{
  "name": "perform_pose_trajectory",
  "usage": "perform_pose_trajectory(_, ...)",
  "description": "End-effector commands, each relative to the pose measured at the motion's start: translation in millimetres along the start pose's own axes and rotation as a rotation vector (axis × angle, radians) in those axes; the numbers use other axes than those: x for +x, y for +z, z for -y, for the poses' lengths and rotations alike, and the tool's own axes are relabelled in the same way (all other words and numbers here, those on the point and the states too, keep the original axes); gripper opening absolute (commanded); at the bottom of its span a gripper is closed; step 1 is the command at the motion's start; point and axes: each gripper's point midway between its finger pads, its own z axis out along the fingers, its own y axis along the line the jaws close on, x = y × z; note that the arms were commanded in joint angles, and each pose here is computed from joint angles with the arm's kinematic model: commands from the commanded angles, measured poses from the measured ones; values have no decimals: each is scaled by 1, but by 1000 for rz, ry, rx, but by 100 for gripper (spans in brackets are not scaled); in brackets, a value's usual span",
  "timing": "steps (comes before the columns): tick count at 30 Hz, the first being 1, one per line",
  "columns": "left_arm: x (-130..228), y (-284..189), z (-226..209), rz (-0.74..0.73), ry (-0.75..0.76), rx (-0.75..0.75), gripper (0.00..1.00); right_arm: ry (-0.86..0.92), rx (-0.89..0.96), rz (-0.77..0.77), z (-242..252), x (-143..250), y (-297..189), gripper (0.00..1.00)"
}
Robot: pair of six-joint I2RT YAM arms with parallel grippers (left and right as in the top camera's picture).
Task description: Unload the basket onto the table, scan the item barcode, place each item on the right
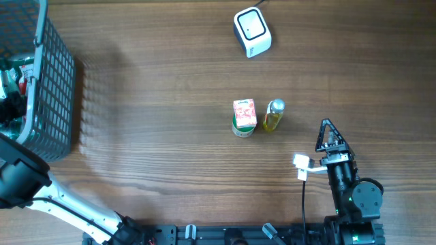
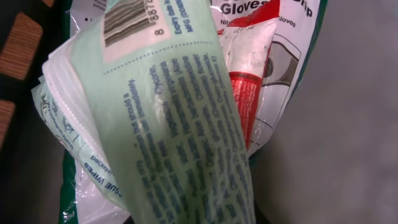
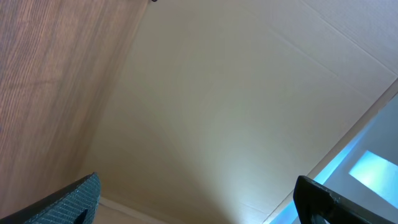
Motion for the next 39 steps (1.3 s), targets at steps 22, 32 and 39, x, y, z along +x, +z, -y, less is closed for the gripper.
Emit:
perform_pose_trajectory(22,-92,-195,37,319,-18,-175,4,-41,4,16,1,-3,0,100)
perform_pose_trajectory(32,-148,-284,98,493,74,-294,6,-42,4,16,1,-3,0,100)
perform_pose_trajectory(39,-196,-348,208,608,226,-343,6,-42,4,16,1,-3,0,100)
